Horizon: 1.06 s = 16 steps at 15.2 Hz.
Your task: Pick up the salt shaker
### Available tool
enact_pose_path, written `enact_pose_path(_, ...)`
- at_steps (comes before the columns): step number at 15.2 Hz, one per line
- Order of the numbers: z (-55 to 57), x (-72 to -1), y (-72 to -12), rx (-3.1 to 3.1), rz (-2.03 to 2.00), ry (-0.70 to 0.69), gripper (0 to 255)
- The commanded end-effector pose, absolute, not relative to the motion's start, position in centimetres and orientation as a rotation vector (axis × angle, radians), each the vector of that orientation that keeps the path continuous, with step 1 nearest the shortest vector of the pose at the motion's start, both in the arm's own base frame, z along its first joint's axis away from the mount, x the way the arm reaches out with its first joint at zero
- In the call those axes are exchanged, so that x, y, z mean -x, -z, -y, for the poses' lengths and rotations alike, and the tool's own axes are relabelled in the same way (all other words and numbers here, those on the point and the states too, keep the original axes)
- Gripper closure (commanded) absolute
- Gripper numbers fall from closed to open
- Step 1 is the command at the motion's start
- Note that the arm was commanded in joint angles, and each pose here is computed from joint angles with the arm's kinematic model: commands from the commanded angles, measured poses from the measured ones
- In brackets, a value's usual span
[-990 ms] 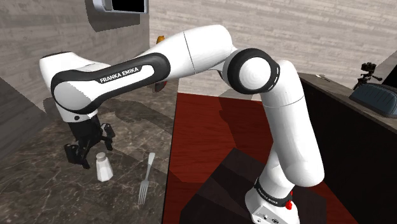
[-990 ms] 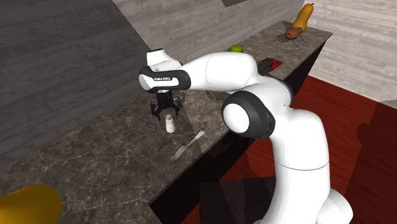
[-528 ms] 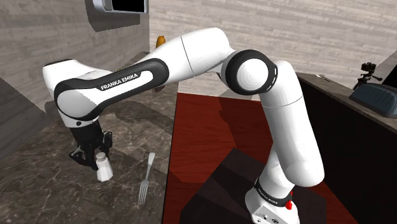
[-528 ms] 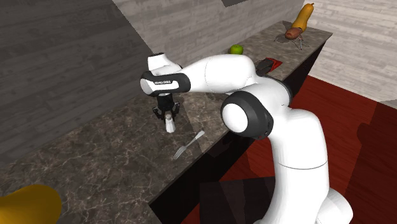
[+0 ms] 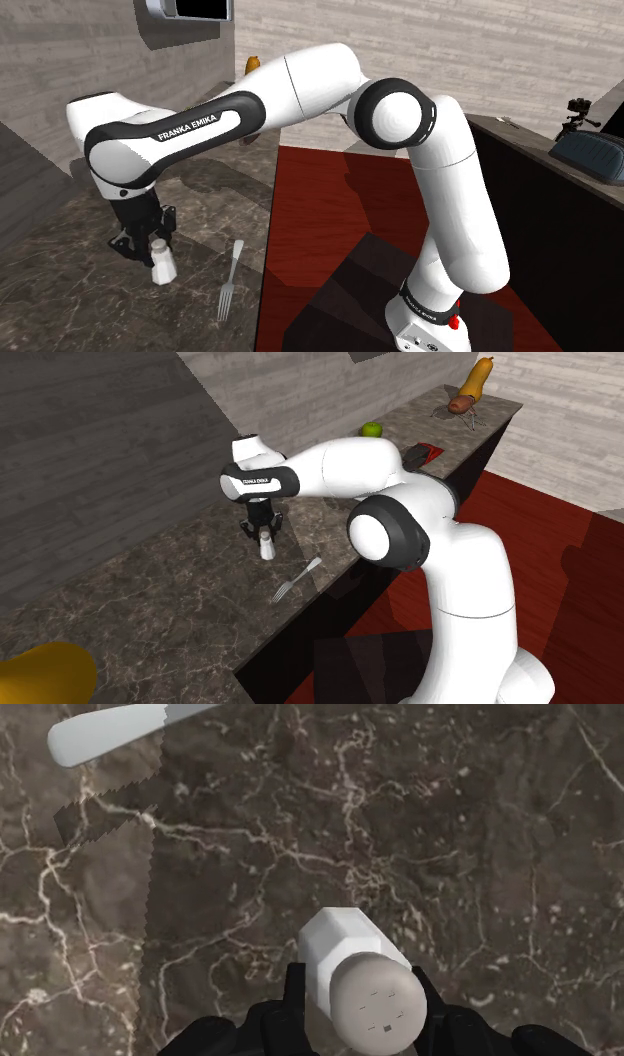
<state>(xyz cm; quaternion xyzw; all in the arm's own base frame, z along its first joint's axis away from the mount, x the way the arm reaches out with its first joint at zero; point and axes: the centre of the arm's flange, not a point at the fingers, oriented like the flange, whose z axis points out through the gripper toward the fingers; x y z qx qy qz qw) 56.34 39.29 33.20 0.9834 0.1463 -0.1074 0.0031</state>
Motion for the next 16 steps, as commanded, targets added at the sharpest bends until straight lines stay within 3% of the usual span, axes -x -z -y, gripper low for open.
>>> enact_pose_path(1, -39.3, -56.3, -34.0, -3.083, -0.459, 0.338, 255)
enact_pose_path(16, -39.3, -56.4, -40.9, -3.083, -0.459, 0.338, 255)
